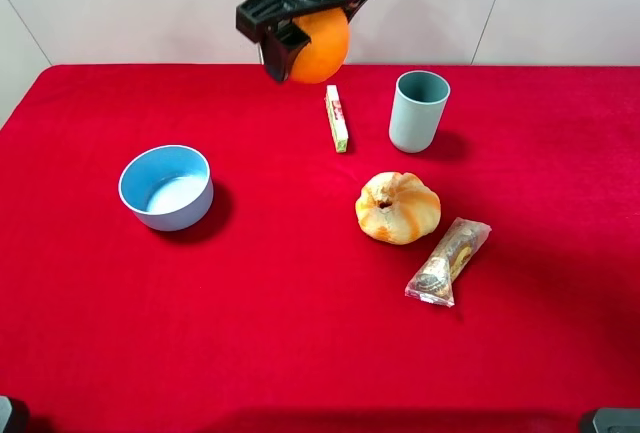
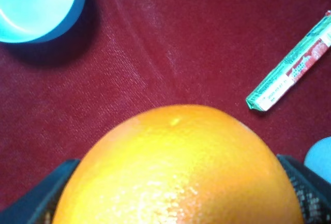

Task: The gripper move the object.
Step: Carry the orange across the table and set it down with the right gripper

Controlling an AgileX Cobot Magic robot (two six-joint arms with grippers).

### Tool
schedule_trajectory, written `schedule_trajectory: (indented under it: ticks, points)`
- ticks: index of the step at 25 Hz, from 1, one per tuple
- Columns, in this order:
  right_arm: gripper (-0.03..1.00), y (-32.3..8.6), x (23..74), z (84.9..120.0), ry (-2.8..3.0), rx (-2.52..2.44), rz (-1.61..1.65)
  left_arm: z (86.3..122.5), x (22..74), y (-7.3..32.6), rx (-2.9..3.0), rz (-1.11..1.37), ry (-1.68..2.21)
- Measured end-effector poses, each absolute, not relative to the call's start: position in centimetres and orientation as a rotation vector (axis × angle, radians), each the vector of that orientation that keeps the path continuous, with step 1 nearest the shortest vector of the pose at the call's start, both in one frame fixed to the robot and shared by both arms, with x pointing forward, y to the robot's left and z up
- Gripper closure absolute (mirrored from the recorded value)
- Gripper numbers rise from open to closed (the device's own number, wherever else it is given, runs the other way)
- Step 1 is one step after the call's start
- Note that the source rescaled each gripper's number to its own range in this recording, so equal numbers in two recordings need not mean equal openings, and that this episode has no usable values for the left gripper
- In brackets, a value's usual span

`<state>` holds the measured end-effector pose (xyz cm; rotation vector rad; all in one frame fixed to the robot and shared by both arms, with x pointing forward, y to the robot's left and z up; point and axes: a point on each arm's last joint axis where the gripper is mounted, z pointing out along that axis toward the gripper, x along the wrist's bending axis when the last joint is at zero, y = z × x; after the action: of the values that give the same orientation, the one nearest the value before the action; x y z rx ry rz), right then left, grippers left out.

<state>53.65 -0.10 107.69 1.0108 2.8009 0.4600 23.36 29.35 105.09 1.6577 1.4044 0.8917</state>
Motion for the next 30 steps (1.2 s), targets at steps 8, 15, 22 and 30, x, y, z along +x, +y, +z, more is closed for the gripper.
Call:
schedule_trajectory:
  ticks: [8,15,22,30]
  points:
    - [0.95,-3.2,55.4,109.6,2.714,1.112,0.501,105.1,23.4,29.4,1.658,0.892,1.404]
    - [0.95,-6.2,57.5,109.9,2.644,1.223,0.495,105.1,23.4,29.4,1.658,0.892,1.404]
    - [0.95,-9.5,59.4,109.6,2.578,1.345,0.467,105.1,23.4,29.4,1.658,0.892,1.404]
    - [0.95,-14.6,60.6,106.6,2.553,1.527,0.315,105.1,23.4,29.4,1.658,0.892,1.404]
